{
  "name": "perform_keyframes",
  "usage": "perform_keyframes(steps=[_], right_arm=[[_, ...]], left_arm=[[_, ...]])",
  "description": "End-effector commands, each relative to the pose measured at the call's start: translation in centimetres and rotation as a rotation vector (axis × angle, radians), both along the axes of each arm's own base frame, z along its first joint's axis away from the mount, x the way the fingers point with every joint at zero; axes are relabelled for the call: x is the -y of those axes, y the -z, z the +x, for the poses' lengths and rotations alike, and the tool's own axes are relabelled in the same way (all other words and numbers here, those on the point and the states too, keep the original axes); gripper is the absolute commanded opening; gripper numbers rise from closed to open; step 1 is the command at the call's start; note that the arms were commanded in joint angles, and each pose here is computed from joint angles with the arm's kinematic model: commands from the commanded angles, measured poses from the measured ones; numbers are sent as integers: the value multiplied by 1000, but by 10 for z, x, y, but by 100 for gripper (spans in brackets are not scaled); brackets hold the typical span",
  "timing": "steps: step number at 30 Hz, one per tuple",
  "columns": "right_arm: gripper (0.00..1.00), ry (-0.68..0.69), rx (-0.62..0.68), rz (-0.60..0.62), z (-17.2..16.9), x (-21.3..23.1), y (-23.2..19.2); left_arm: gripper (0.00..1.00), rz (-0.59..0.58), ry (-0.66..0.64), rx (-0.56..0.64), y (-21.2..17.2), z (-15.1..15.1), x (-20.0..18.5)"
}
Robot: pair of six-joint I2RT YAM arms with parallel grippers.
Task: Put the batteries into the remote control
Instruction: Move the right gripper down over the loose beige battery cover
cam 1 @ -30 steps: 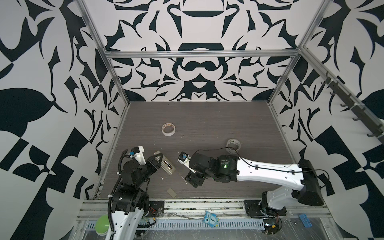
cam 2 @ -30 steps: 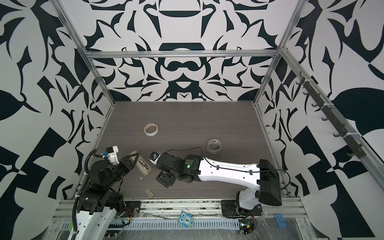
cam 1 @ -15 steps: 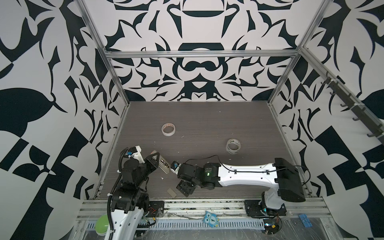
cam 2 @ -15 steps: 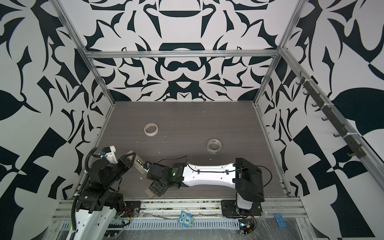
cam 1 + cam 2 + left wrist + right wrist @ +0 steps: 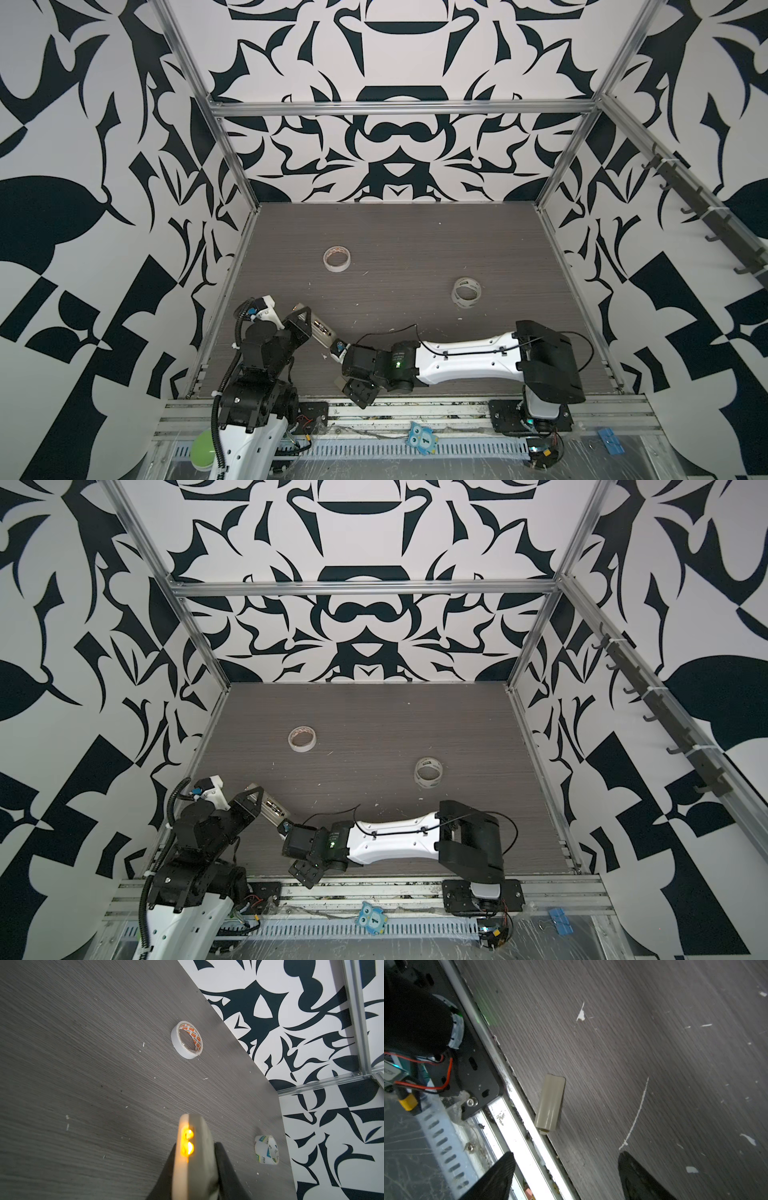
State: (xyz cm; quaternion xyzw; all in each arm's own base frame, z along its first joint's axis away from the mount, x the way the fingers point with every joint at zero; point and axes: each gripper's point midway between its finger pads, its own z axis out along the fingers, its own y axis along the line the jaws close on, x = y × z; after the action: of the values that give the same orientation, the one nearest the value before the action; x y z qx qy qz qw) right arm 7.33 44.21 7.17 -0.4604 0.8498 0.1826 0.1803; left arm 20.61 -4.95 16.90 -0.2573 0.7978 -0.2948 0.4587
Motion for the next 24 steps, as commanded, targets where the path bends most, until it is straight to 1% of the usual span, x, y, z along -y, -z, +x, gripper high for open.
perform_keyframes(steps=[1,11,24], right_arm=[[82,17,6,81,-2,-21,-17],[80,23,-3,54,-6,-27,5],[73,6,-14,27,-10,-34,16]], left_arm=[[0,-3,-45,26,-10,-5,-8],[0,-10,-56,39,-11,-7,-10],[0,-12,-54,43,-10,-8,-10]])
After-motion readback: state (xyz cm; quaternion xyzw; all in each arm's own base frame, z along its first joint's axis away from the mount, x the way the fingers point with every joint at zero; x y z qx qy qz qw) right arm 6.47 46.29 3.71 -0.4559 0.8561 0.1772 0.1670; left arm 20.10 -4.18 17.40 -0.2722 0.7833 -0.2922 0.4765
